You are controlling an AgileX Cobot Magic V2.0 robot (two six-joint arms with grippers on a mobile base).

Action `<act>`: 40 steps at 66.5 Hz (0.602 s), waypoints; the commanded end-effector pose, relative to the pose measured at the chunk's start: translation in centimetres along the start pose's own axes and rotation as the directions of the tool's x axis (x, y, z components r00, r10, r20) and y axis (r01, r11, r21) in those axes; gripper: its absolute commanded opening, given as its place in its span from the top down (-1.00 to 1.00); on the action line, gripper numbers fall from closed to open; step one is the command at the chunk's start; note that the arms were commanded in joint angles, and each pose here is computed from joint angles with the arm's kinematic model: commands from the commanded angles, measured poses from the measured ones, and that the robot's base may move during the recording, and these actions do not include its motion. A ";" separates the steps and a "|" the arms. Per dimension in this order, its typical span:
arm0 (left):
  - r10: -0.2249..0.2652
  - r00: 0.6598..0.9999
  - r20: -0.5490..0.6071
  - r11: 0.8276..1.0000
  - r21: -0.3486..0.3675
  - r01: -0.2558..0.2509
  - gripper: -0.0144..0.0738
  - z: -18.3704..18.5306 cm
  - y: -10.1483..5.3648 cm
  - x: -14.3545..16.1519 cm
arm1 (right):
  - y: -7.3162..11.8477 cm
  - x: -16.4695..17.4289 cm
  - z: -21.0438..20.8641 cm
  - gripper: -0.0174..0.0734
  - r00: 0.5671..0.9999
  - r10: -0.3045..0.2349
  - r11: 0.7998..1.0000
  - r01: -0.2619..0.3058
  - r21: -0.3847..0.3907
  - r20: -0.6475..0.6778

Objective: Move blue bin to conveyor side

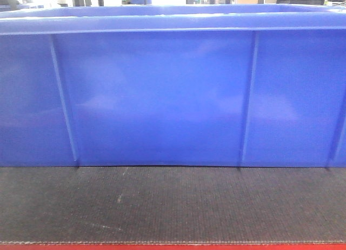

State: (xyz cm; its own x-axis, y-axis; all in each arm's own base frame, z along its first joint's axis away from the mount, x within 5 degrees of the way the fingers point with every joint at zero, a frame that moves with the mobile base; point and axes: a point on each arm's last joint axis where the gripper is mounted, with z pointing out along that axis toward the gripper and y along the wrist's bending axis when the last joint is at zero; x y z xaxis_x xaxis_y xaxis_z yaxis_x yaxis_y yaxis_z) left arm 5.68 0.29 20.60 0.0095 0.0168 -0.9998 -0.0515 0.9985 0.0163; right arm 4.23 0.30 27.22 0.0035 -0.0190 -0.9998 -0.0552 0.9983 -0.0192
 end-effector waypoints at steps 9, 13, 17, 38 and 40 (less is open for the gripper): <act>0.005 1.000 0.023 1.000 -0.002 -0.005 0.69 0.0 0.0 -0.2 | 0.0 4.1 0.9 0.81 1.000 0.005 1.000 -0.006 0.019 0.025; 0.005 1.000 0.023 1.000 -0.002 -0.005 0.69 0.0 0.0 -0.2 | 0.0 5.2 1.1 0.81 1.000 0.008 1.000 -0.008 0.020 0.019; 0.005 1.000 0.023 1.000 -0.002 -0.005 0.69 0.0 0.0 -0.2 | -0.1 6.3 1.4 0.81 0.999 0.008 1.000 -0.009 0.025 0.036; 0.005 1.000 0.023 1.000 -0.002 -0.005 0.69 0.0 0.0 -0.2 | -0.1 6.0 1.4 0.81 0.997 0.043 0.999 -0.045 0.022 0.071; 0.005 1.000 0.023 1.000 -0.002 -0.005 0.69 0.0 0.0 -0.2 | -0.1 6.0 1.4 0.81 0.997 0.043 0.999 -0.045 0.022 0.071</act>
State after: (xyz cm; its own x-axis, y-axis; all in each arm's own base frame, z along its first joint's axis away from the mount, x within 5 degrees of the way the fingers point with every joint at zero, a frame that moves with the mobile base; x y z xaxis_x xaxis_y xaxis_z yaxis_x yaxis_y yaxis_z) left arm 5.68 0.29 20.60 0.0107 0.0169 -0.9998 -0.0516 0.9985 0.0163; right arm 5.70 0.21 20.89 0.0370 0.0146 -0.9992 -0.0350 0.9993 0.0133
